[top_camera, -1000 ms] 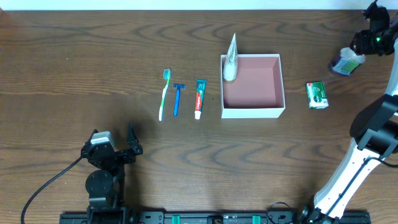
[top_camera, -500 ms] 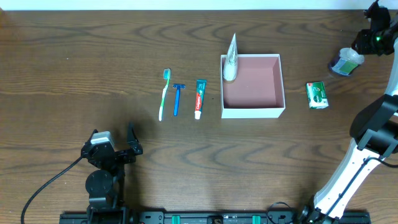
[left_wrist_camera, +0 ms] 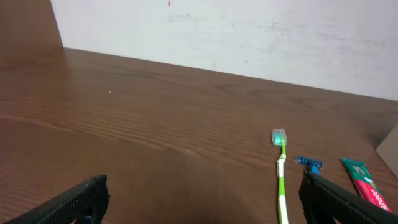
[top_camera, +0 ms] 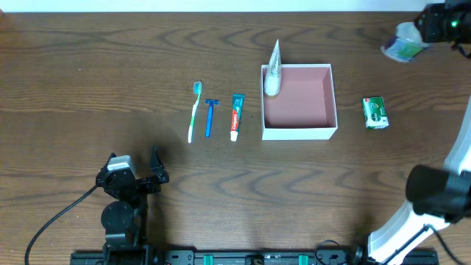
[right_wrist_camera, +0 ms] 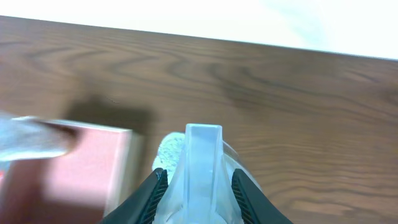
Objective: Pack container
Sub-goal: 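Lift the pump bottle and lower it into the box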
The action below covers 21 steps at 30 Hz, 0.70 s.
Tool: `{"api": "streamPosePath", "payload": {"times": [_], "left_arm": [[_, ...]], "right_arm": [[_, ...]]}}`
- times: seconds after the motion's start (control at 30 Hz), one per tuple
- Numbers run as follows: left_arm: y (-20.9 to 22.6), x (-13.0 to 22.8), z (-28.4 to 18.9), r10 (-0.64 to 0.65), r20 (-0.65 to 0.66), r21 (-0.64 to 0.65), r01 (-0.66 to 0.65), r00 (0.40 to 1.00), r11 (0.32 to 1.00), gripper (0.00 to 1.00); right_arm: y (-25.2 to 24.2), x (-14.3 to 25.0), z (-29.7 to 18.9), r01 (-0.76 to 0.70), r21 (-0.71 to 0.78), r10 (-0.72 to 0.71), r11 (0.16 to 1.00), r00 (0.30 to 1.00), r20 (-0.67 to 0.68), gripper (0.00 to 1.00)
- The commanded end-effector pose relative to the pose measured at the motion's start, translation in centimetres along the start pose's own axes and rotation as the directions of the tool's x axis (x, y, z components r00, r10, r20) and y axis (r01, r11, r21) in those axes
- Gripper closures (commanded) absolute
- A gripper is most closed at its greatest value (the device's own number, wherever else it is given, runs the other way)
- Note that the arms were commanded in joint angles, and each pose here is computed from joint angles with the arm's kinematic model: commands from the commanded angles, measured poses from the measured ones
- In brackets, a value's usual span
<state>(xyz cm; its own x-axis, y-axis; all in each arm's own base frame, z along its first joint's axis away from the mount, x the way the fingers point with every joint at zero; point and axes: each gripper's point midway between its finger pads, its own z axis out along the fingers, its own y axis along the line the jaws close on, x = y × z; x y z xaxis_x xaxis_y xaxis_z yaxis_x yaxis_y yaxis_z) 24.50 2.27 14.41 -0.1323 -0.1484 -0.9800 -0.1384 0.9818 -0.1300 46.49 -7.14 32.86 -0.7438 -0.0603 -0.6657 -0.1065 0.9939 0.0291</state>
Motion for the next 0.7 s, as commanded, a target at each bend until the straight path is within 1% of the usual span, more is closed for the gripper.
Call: {"api": "streamPosePath", "payload": {"times": [0.0,0.1,0.27,0.47,0.67], "left_arm": [[0.8,1.8,0.2,0.003,-0.051,-0.038,-0.005,0.999,0.999,0.02],[0.8,1.8,0.2,0.003,-0.051,-0.038,-0.005,0.999,0.999,0.02],[0.8,1.8,0.2,0.003,-0.051,-0.038,-0.005,0.999,0.999,0.02],[0.8,1.8,0.2,0.003,-0.051,-0.038,-0.005,0.999,0.999,0.02],[0.8,1.8,0.2,0.003,-0.051,-0.038,-0.005,0.999,0.999,0.02]], "right_arm": [[5.3,-1.1,-2.6,0.015,-0.104,-0.01,0.994,0.999,0.048,0.75],[8.5,-0.5,-2.7,0.021,-0.155,-0.019,0.988,1.0,0.013,0.74],[12.7,0.1,-1.3,0.077,-0.224,-0.085,0.972,0.996,-0.025,0.73],[16.2,0.0,1.0,0.133,-0.277,-0.147,0.952,0.989,-0.033,0.73],[18.2,0.5,3.5,0.152,-0.31,-0.179,0.939,0.982,-0.063,0.71]]}}
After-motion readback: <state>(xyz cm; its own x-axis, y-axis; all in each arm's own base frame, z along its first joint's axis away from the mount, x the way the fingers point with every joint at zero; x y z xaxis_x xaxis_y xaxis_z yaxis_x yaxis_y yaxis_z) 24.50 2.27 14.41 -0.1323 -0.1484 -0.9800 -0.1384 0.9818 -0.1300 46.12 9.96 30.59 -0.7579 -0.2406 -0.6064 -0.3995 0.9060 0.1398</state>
